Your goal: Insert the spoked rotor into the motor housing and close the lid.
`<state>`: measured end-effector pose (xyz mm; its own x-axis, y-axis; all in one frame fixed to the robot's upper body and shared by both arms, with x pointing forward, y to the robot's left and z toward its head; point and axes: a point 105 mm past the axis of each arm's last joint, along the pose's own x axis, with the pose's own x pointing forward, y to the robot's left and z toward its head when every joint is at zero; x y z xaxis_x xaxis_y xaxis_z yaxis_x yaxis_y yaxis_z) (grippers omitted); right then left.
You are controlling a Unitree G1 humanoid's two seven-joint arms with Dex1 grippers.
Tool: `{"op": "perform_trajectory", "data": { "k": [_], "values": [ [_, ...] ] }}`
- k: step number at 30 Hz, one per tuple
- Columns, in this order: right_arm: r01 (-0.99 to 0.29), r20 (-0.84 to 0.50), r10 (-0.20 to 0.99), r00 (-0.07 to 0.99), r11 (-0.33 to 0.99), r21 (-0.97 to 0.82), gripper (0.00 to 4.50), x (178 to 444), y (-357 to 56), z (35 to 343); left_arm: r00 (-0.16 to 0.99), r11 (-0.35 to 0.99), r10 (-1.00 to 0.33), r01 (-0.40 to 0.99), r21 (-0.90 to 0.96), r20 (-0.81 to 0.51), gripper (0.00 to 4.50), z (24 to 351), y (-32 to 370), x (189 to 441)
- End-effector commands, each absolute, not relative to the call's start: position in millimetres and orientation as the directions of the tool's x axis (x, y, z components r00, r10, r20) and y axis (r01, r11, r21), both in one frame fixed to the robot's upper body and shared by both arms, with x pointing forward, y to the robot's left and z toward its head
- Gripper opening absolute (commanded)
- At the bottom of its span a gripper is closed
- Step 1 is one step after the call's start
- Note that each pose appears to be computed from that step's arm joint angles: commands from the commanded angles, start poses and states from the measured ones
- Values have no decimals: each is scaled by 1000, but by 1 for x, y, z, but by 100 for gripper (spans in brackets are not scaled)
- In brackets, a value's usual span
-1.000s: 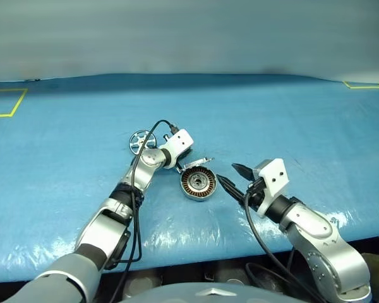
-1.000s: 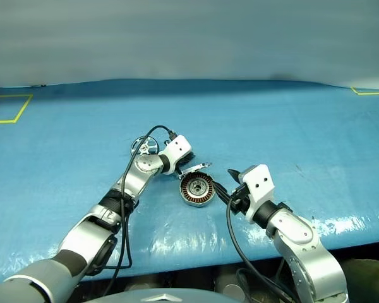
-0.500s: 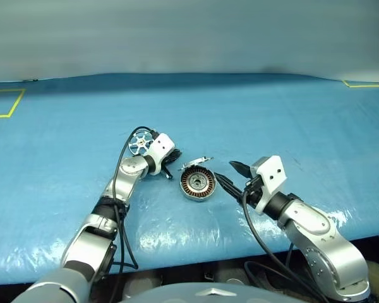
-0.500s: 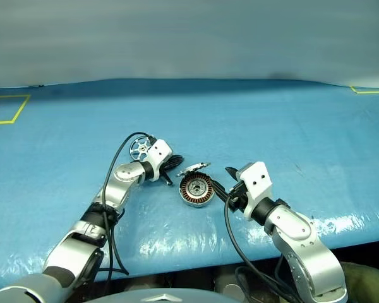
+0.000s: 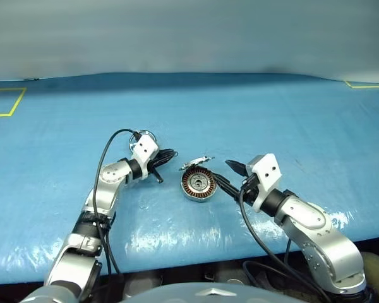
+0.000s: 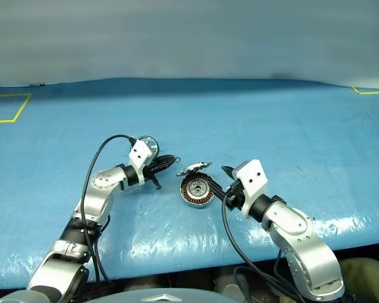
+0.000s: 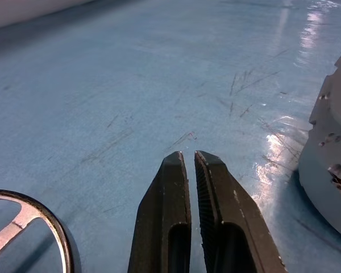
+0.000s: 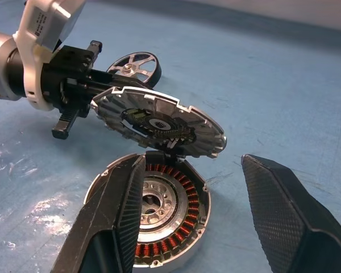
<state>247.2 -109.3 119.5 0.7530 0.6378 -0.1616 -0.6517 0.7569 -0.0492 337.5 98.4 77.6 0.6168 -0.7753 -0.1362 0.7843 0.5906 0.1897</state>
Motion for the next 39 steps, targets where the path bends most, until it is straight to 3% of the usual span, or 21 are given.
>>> {"op": "perform_trajectory", "data": {
  "k": [1, 6, 12, 17, 22, 27, 34, 35, 39],
  "values": [
    [-668, -111, 660, 743, 740, -78, 284, 243, -108, 133, 595, 568, -804, 768, 295, -2, 29, 114, 105, 323],
    [-662, -139, 648, 749, 743, -98, 284, 240, -117, 130, 552, 517, -833, 797, 312, -29, 29, 122, 115, 302],
    [-668, -153, 652, 743, 738, -98, 284, 240, -117, 128, 618, 585, -786, 753, 301, -18, 29, 125, 133, 301],
    [-691, -180, 669, 721, 716, -102, 284, 239, -110, 122, 696, 657, -717, 694, 293, -40, 29, 110, 146, 304],
    [-692, -176, 671, 720, 715, -99, 284, 241, -110, 123, 653, 622, -751, 750, 224, -97, 29, 100, 133, 305],
    [-692, -177, 671, 720, 714, -104, 284, 242, -110, 123, 691, 636, -706, 715, 290, -156, 190, 88, 121, 325],
    [-681, -185, 658, 729, 726, -100, 284, 241, -110, 120, 803, 728, -580, 586, 355, -136, 424, 82, 102, 359],
    [-677, -189, 654, 732, 729, -100, 284, 241, -110, 119, 814, 749, -564, 575, 330, -139, 447, 81, 99, 363],
    [-671, -190, 649, 737, 736, -90, 284, 241, -109, 116, 749, 698, -644, 659, 281, -155, 447, 81, 72, 361]
  ]
}}
